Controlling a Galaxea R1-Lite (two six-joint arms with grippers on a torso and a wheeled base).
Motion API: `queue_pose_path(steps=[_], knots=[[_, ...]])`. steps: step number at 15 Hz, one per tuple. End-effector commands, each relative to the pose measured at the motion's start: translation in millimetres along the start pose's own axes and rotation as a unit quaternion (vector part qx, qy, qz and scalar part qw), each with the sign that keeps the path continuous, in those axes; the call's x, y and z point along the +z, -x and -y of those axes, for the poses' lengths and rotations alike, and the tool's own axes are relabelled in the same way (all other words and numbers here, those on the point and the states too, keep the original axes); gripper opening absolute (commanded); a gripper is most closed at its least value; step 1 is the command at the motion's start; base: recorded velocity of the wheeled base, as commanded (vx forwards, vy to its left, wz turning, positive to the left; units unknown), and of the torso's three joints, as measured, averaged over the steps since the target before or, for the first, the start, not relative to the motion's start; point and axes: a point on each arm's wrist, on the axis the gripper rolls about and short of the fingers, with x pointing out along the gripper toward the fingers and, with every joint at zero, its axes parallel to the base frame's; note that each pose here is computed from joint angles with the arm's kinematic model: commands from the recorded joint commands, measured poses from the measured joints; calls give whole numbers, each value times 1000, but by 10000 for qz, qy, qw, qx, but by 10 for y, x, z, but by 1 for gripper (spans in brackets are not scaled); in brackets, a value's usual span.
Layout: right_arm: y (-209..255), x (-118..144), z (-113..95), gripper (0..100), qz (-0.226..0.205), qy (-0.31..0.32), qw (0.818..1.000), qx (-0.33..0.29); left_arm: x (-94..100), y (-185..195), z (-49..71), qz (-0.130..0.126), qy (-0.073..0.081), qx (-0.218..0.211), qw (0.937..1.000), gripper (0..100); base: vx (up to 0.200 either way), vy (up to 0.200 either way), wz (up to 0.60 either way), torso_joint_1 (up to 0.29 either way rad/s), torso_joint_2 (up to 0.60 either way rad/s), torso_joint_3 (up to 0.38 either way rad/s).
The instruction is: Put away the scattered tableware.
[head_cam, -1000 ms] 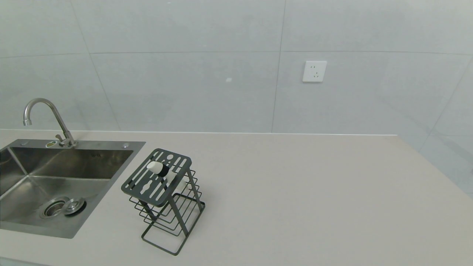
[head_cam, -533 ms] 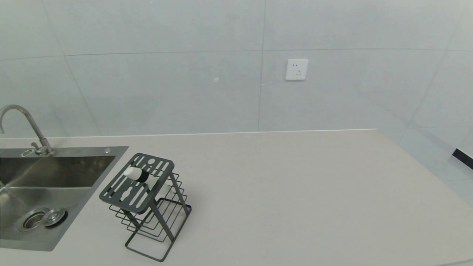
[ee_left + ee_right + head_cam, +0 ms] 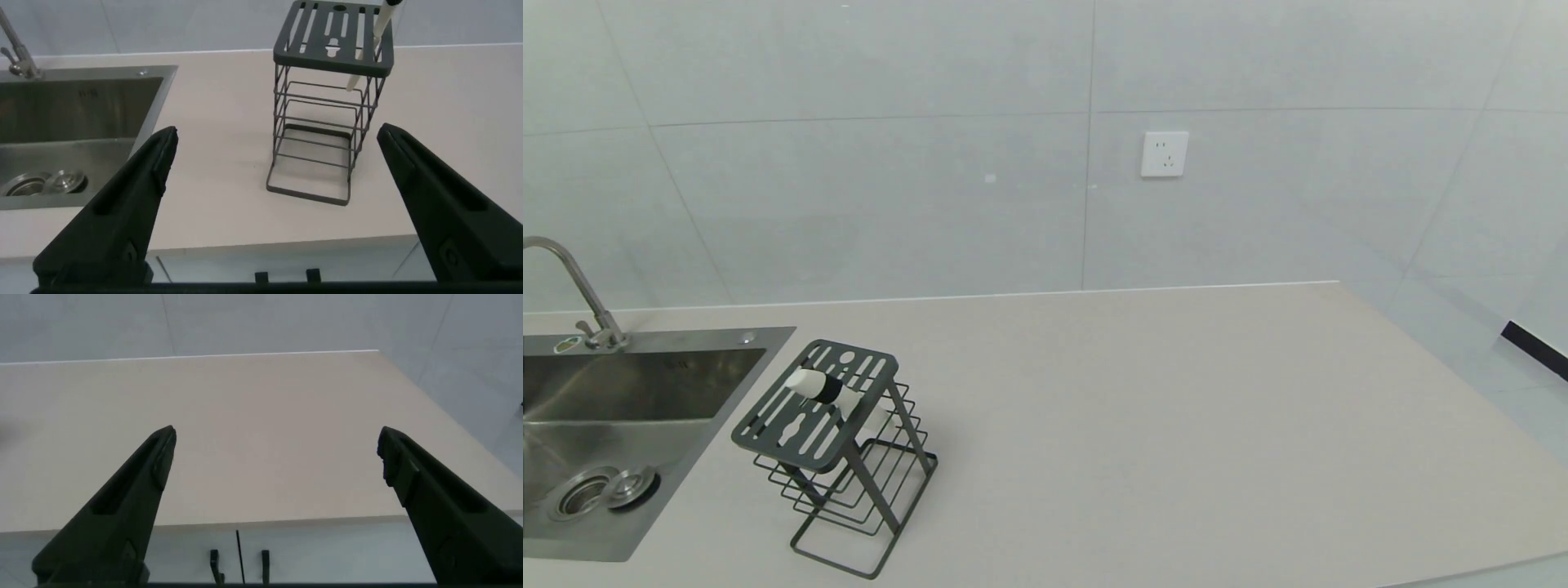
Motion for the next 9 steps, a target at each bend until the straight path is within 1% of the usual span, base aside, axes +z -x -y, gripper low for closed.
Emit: queue_pose_path(steps=[1,9], knots=[[-1,-1,0,100,-6,-1,10000,3,1,-1,0,-7,-2,1,10000,100,0,0,0,0,0,0],[0,4,0,100,2,7,10000,3,1,-1,0,-7,-2,1,10000,100,0,0,0,0,0,0]])
